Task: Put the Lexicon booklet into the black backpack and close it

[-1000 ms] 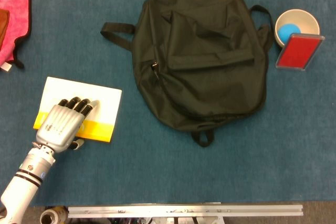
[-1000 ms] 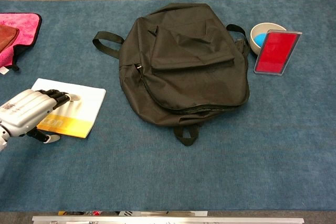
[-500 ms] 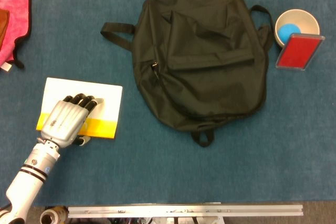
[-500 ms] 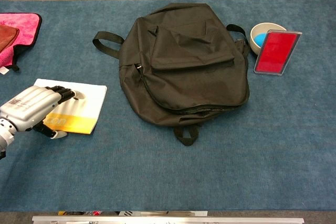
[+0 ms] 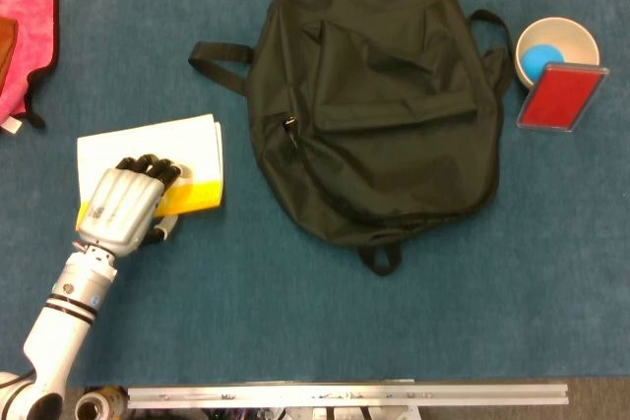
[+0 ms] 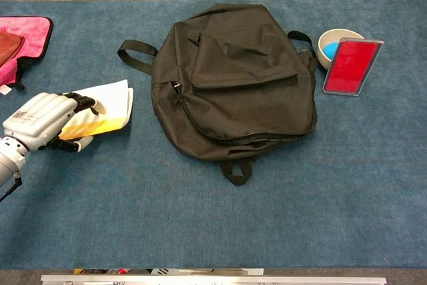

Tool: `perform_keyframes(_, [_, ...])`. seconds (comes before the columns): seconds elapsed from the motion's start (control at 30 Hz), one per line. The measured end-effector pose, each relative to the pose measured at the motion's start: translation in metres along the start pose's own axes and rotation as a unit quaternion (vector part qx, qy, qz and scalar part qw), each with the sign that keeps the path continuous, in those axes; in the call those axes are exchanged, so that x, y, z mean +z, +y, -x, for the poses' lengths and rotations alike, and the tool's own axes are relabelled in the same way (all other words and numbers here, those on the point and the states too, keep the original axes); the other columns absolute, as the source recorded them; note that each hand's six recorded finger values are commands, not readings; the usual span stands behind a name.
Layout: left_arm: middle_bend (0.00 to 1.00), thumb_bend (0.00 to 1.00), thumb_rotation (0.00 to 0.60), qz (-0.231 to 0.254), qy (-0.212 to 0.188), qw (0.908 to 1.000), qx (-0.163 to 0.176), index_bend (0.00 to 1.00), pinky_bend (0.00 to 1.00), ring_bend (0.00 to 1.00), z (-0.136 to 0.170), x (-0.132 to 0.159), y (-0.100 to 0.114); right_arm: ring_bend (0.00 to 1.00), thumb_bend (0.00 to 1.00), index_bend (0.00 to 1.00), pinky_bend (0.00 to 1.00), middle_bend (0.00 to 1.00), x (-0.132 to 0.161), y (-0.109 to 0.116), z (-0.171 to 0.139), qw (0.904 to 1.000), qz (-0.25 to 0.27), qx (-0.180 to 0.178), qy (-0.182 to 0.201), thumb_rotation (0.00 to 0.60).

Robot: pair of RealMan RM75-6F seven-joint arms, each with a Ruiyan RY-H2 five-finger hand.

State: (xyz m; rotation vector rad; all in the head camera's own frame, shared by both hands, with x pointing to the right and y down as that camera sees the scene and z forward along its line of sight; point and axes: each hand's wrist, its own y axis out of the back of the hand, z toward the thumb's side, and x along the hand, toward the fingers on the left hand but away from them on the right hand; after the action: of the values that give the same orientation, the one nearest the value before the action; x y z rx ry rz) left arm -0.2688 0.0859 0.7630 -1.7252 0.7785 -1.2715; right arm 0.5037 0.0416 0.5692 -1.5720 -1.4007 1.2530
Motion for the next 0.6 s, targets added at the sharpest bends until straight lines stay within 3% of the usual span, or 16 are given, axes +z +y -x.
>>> perform_keyframes(0.17, [0.4, 0.4, 0.6, -0.034, 0.013, 0.9988, 0.033, 0.41, 0.37, 0.32, -0.006, -0.005, 0.006, 0.13, 0.05, 0.16, 0.19, 0.27, -0.001, 0.0, 0.0, 1.0, 0.0, 0.001, -0.002, 0.6])
perform_keyframes(0.33, [0.44, 0.4, 0.6, -0.076, 0.021, 0.996, 0.041, 0.48, 0.38, 0.34, -0.006, -0.008, 0.006, 0.13, 0.05, 0.16, 0.19, 0.27, -0.001, 0.0, 0.0, 1.0, 0.001, 0.0, -0.003, 0.6])
perform_keyframes(0.6, [0.52, 0.4, 0.6, -0.143, 0.035, 0.9874, 0.058, 0.59, 0.52, 0.43, -0.003, -0.012, 0.005, 0.13, 0.05, 0.16, 0.19, 0.27, 0.0, 0.001, -0.001, 1.0, 0.005, -0.002, -0.003, 0.6])
